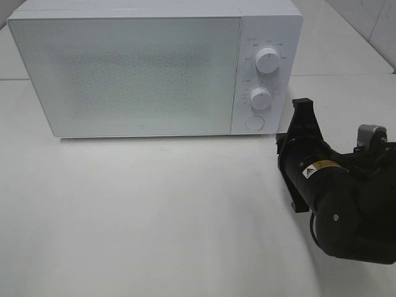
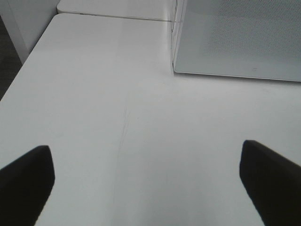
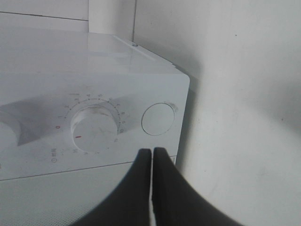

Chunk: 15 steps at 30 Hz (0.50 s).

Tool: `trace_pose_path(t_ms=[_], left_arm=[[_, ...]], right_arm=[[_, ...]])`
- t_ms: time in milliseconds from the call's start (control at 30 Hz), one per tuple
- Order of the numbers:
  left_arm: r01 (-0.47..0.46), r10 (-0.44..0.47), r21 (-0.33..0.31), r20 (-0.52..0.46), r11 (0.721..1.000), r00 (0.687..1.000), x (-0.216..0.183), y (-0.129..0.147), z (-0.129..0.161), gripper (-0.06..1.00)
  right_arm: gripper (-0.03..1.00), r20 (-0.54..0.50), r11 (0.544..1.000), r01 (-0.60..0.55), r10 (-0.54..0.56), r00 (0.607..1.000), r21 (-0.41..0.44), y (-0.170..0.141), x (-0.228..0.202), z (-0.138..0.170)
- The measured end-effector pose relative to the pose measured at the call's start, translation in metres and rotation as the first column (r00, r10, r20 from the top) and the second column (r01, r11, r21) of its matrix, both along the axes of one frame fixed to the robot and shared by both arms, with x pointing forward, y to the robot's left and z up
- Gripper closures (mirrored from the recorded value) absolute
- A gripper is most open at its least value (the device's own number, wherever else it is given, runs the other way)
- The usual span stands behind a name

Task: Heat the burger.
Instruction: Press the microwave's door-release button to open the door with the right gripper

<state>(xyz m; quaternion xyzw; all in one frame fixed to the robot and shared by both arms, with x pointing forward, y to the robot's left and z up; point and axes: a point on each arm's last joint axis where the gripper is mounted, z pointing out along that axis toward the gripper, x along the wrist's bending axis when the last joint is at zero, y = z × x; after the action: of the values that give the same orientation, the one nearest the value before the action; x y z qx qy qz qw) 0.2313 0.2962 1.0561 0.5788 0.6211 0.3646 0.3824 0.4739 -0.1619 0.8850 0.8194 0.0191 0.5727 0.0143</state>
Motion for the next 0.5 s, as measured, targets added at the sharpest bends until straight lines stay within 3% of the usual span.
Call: trace_pose_path(t_ms=[500], left_arm=[[0.000,0.000,0.000,0.000,1.000,1.000,0.000,0.000,0.000,-0.05]], right_arm=[[0.95,-0.007,0.998,0.038,-0.038,0.999,0.055,0.031,0.035,-0.017]])
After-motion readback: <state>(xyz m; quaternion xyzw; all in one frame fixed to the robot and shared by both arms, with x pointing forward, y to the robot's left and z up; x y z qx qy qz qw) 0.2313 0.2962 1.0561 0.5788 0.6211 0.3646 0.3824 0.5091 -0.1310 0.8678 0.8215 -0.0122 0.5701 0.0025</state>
